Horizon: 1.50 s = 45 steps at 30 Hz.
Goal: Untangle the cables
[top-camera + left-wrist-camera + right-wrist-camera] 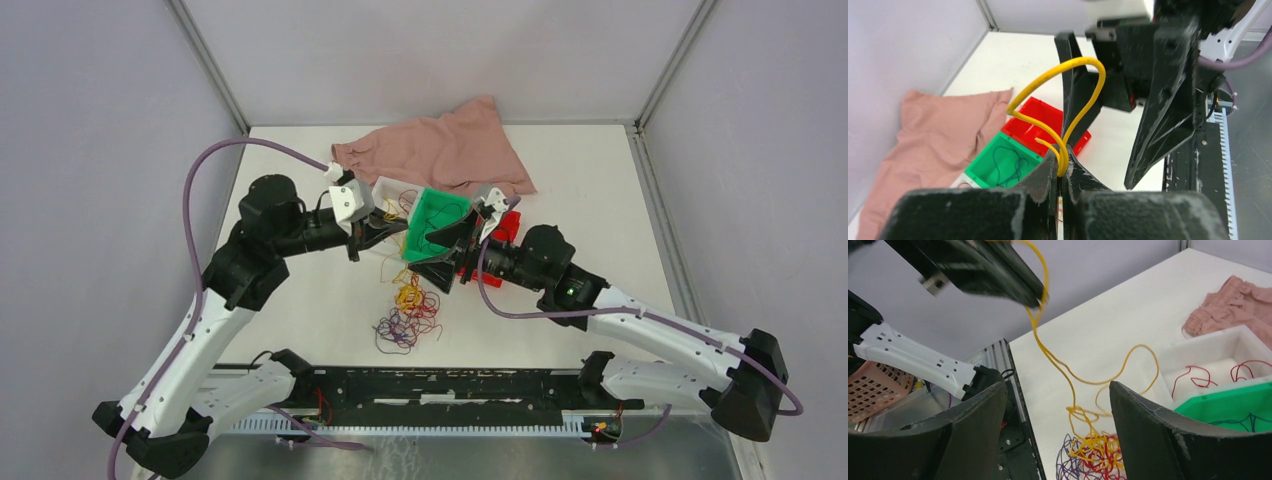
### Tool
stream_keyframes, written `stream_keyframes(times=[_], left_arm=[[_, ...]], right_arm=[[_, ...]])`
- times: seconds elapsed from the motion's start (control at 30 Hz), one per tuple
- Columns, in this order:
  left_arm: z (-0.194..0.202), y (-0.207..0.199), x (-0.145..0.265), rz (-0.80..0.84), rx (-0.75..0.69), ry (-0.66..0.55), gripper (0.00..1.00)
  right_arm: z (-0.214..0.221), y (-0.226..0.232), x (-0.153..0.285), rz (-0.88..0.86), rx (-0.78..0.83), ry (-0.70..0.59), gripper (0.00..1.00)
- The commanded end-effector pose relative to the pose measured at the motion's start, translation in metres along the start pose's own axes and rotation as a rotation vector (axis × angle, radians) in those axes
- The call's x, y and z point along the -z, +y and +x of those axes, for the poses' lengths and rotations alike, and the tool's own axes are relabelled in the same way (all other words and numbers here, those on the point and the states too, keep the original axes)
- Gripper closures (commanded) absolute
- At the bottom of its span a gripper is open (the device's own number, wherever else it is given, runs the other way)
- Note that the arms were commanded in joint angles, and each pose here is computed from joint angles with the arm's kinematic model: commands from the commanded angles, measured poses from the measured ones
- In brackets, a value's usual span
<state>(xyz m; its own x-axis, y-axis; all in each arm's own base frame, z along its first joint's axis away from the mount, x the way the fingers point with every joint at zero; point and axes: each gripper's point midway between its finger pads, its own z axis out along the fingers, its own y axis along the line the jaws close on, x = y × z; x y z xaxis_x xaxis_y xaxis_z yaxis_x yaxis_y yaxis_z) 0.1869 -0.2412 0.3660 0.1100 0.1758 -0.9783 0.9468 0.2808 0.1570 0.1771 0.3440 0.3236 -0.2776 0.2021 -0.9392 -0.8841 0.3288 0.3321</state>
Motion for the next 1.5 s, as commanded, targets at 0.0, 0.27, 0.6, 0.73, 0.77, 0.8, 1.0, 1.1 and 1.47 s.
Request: stream_keyframes(times=[0.0, 0.27, 0.6, 0.73, 0.77, 0.8, 1.0, 1.1, 1.47], left_arm=[[-0.048, 0.001, 0.01, -0.017, -0.084, -0.109, 0.97], [-0.063, -0.004, 0.016, -0.008, -0.07, -0.137, 0.97], [-0.13, 0.005, 0.028, -0.035, -0.175, -0.247, 0.97], [-0.166, 0.009, 0.034, -0.045, -0.214, -0.317, 0.97], [-0.175, 0.009, 0.035, -0.048, -0.225, -0.335, 0.97], [-0.184, 0.01, 0.038, -0.053, -0.239, -0.354, 0.97], [-0.246, 0.021, 0.057, -0.143, -0.358, -0.494, 0.97], [-0.271, 0.026, 0.065, -0.181, -0.413, -0.552, 0.97], [-0.259, 0.028, 0.045, -0.117, -0.373, -0.534, 0.97]], right_arm=[[0.011, -0.005, -0.005, 0.002, 0.038, 0.016, 0.18], [0.007, -0.001, -0.045, -0.063, 0.01, 0.013, 0.23], [0.057, -0.012, -0.065, -0.065, -0.122, 0.062, 0.34], [0.08, -0.016, -0.064, -0.047, -0.137, 0.101, 0.35], [0.083, -0.016, -0.063, -0.046, -0.14, 0.105, 0.35], [0.089, -0.018, -0.062, -0.039, -0.145, 0.115, 0.35], [0.109, -0.024, -0.054, -0.016, -0.165, 0.14, 0.34], [0.119, -0.027, -0.051, 0.0, -0.172, 0.154, 0.34], [0.08, -0.05, -0.028, 0.203, -0.116, 0.094, 0.3]])
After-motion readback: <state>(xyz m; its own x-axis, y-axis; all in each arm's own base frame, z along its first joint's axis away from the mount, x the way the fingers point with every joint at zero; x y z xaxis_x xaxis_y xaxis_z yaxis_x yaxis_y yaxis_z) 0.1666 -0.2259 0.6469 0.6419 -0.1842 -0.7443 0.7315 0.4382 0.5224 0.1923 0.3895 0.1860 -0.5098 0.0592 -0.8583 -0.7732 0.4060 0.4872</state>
